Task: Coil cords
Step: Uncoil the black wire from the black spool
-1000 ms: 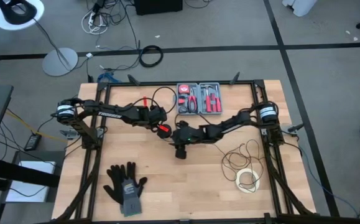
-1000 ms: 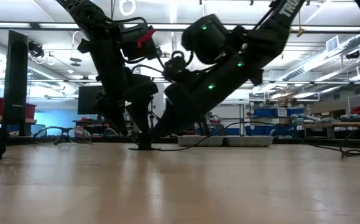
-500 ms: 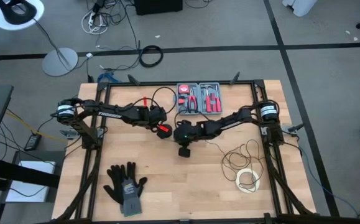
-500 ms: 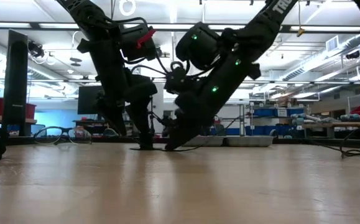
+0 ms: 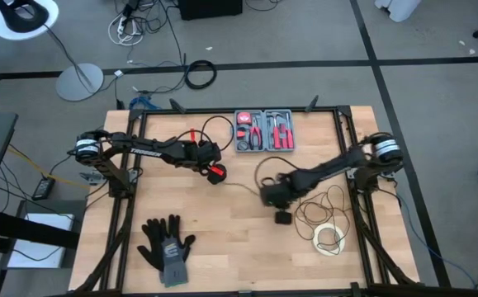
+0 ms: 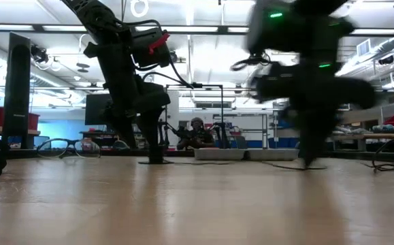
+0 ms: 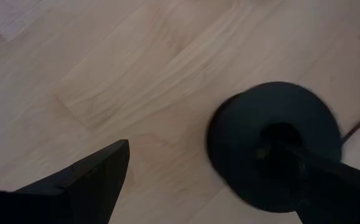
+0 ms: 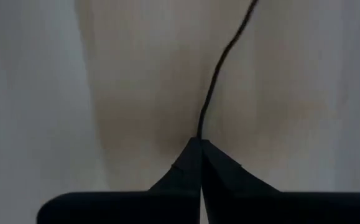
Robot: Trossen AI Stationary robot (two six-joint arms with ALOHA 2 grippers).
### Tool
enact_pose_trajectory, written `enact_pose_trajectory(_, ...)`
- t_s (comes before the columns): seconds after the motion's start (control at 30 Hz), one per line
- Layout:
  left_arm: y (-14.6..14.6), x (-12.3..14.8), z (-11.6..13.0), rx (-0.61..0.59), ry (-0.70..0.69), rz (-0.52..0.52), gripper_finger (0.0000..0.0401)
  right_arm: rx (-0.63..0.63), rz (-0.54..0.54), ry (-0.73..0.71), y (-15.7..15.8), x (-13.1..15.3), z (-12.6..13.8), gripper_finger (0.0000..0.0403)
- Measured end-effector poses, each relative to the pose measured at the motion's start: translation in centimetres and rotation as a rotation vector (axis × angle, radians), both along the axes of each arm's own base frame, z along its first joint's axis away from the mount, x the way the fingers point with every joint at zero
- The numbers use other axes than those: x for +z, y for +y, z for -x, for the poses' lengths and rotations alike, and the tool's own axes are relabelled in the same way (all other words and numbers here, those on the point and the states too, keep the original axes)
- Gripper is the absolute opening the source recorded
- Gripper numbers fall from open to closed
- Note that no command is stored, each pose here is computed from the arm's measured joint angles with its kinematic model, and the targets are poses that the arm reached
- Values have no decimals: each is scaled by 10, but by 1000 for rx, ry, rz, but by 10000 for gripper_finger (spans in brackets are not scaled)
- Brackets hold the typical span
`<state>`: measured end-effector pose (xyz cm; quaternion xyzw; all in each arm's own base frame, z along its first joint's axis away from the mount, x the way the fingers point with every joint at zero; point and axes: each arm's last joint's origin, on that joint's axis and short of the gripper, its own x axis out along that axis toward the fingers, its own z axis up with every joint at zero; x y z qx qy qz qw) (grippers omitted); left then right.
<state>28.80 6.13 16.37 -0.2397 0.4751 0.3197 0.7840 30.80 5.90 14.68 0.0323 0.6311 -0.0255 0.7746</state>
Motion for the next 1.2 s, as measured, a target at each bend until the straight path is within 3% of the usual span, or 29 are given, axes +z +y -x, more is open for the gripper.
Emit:
enact_pose_trajectory(0.3,0,0,0,-1,2,-1,392,-267,-103,121,28,-2,108,0)
enact_pose_trajectory(0.57,0,0,-1,5,-9,-2,392,-367,-238,131,32,14,154,8)
enact_pose_trajectory(0.77,0,0,0,7,-8,0,392,-403,-279,21,26,33,158,37)
enact_pose_trajectory(0.93,0,0,0,8,-9,2,392,-430,-258,-176,18,48,150,70)
enact_pose_trajectory(1.2,0,0,-1,9,-10,3,392,-357,-99,-633,0,57,96,128)
